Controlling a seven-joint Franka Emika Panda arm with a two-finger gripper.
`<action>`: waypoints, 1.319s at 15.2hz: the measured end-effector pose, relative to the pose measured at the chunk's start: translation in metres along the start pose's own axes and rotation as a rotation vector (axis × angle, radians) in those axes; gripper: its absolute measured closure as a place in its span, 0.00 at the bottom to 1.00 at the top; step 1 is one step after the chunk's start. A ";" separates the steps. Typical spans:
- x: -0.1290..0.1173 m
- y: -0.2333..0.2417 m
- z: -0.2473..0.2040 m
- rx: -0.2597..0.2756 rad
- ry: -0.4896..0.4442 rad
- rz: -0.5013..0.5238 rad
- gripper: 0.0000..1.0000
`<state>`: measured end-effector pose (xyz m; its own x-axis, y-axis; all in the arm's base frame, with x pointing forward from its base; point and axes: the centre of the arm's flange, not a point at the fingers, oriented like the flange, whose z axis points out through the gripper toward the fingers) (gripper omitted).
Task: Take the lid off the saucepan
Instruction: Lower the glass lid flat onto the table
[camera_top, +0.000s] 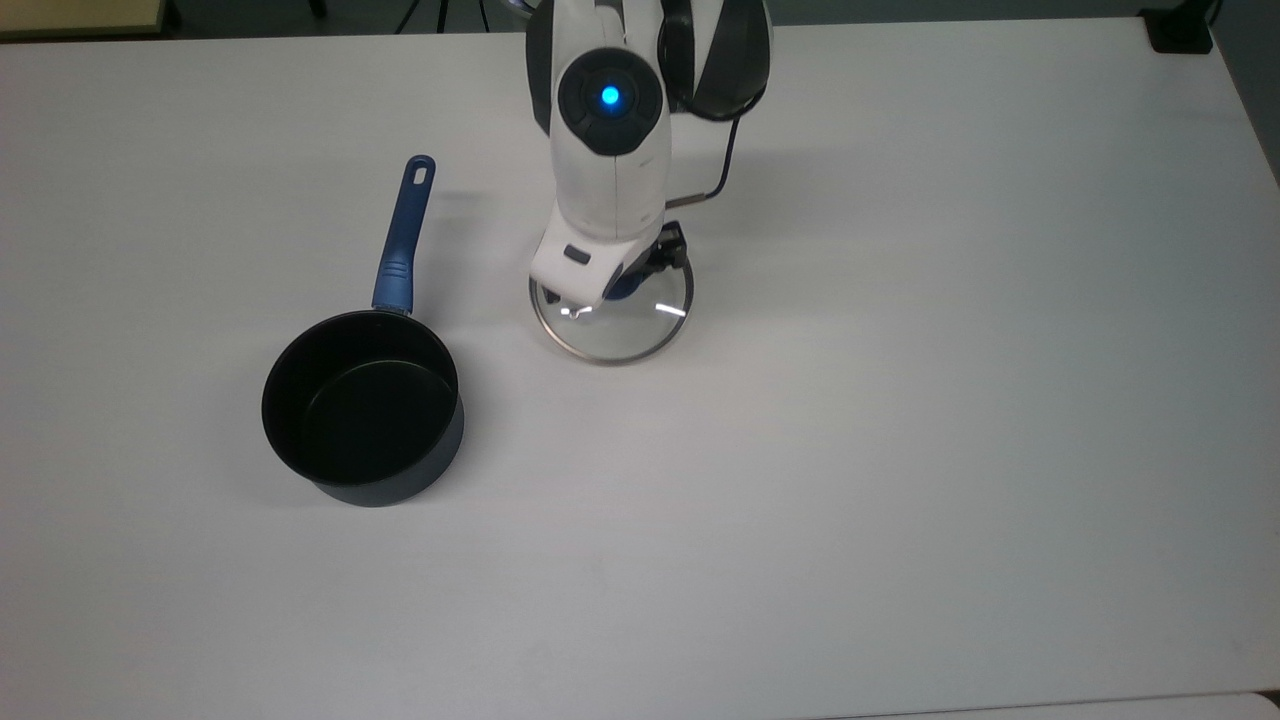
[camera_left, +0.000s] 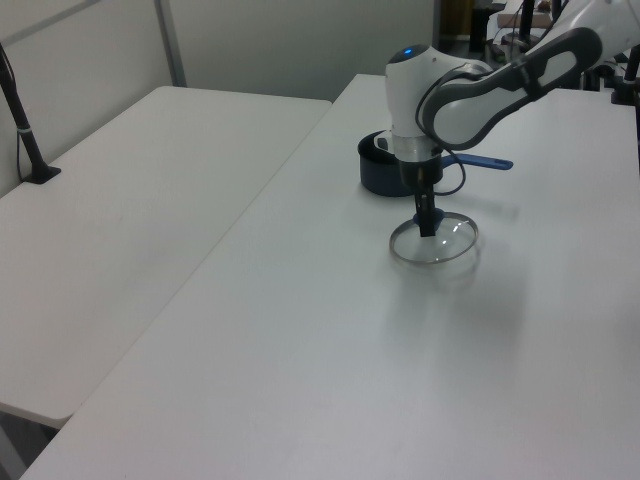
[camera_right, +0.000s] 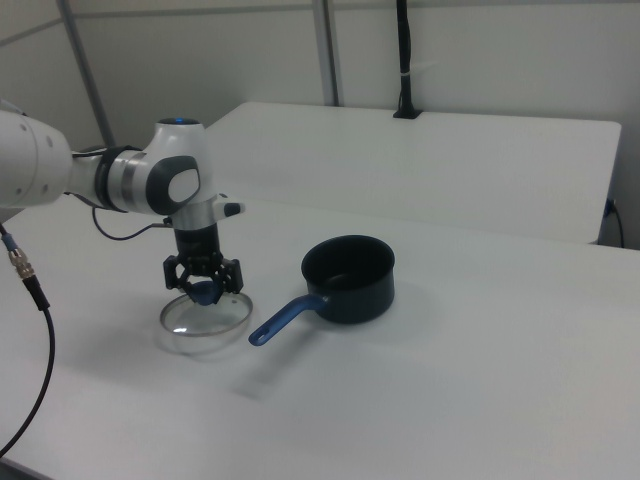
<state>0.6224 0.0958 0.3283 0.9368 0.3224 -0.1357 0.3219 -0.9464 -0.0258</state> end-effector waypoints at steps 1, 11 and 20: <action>-0.008 -0.006 0.002 -0.004 -0.012 -0.014 0.56; -0.027 -0.018 0.019 -0.024 0.006 -0.044 0.46; -0.026 -0.015 0.016 -0.024 0.012 -0.029 0.00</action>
<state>0.5906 0.1014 0.3167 0.9286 0.3499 -0.1233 0.3519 -0.9360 -0.0058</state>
